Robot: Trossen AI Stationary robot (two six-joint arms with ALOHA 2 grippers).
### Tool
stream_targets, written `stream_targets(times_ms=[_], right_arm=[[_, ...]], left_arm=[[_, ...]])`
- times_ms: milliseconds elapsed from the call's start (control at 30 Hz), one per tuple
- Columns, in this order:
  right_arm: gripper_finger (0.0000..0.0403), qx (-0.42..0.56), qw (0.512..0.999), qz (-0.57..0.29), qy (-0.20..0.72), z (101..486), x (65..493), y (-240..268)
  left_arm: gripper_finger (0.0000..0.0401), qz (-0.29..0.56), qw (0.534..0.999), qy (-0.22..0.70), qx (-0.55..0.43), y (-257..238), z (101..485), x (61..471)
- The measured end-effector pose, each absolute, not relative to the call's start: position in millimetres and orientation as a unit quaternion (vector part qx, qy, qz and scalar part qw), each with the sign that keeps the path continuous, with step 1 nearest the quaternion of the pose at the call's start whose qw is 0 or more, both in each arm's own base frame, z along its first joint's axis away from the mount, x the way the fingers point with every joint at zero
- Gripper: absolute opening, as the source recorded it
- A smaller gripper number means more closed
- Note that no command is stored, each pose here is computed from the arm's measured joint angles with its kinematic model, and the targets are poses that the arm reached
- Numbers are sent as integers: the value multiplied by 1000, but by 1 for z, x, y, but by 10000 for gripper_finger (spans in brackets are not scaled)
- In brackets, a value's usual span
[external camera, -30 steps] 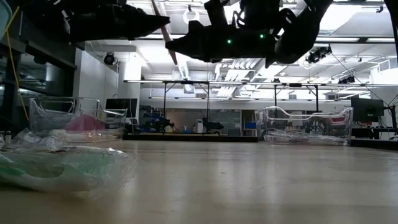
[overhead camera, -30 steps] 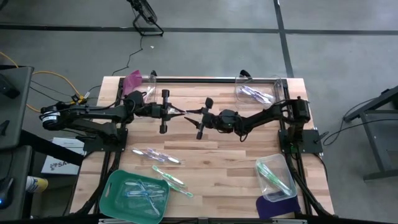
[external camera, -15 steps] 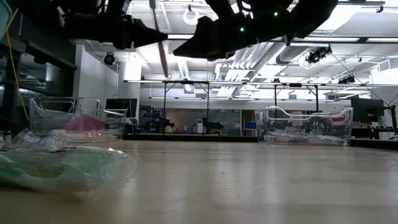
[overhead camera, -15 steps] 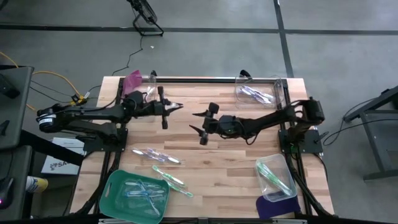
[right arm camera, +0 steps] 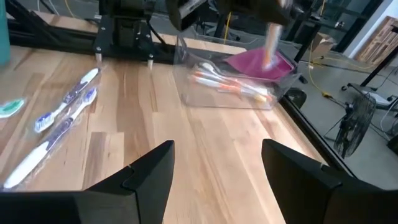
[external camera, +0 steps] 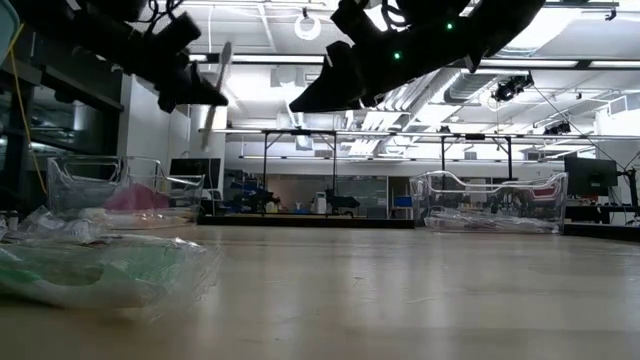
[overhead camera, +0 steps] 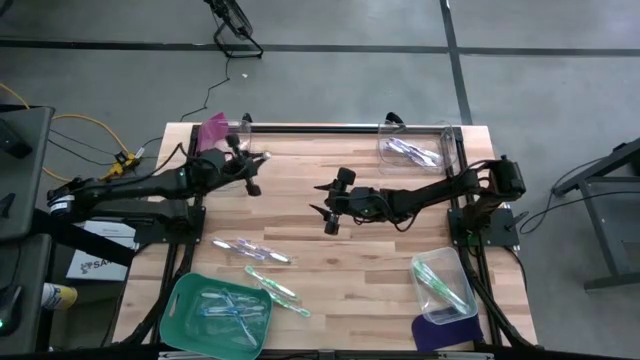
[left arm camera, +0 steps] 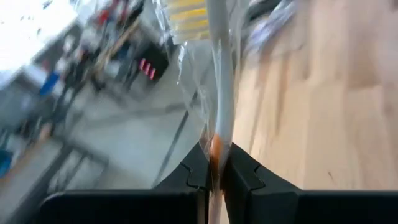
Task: Pick & Place Toothbrushes
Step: Put the orange toothbrush into the left transparent bin
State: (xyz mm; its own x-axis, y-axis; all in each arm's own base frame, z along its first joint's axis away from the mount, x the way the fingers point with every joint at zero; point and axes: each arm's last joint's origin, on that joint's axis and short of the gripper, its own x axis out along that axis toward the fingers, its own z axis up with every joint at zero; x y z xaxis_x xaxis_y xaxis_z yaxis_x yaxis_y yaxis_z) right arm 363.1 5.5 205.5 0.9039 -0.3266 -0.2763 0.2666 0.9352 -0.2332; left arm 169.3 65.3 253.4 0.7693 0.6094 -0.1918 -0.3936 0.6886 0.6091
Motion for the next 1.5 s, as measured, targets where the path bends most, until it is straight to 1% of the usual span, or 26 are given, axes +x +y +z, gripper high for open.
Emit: stream_targets(times_ms=[67,200,333,433,567,667,833,1033,1133,1267,1500], right_arm=[[235,-92,971,-154,156,206,363,5],[235,-87,971,-155,159,205,363,5],[235,-80,971,-158,158,205,363,3],[235,-78,971,-159,158,205,363,3],[235,-78,971,-159,158,205,363,3],[235,-78,971,-159,158,205,363,3],[235,-79,971,-159,158,205,363,3],[235,-79,971,-159,158,205,363,3],[235,-80,971,-159,158,205,363,3],[235,-80,971,-159,158,205,363,3],[235,-80,971,-159,160,205,363,3]], left_arm=[[14,323,889,209,247,66,252,164],[15,408,855,239,213,68,249,155],[15,474,823,263,172,70,242,149],[15,500,803,286,154,70,241,145],[15,523,788,303,118,75,255,138],[15,518,782,334,89,82,258,135],[15,504,770,390,33,101,251,132],[15,465,771,435,-22,127,243,131],[15,453,761,462,-47,138,243,130],[15,445,742,498,-65,150,247,130],[15,393,746,532,-84,162,249,138]])
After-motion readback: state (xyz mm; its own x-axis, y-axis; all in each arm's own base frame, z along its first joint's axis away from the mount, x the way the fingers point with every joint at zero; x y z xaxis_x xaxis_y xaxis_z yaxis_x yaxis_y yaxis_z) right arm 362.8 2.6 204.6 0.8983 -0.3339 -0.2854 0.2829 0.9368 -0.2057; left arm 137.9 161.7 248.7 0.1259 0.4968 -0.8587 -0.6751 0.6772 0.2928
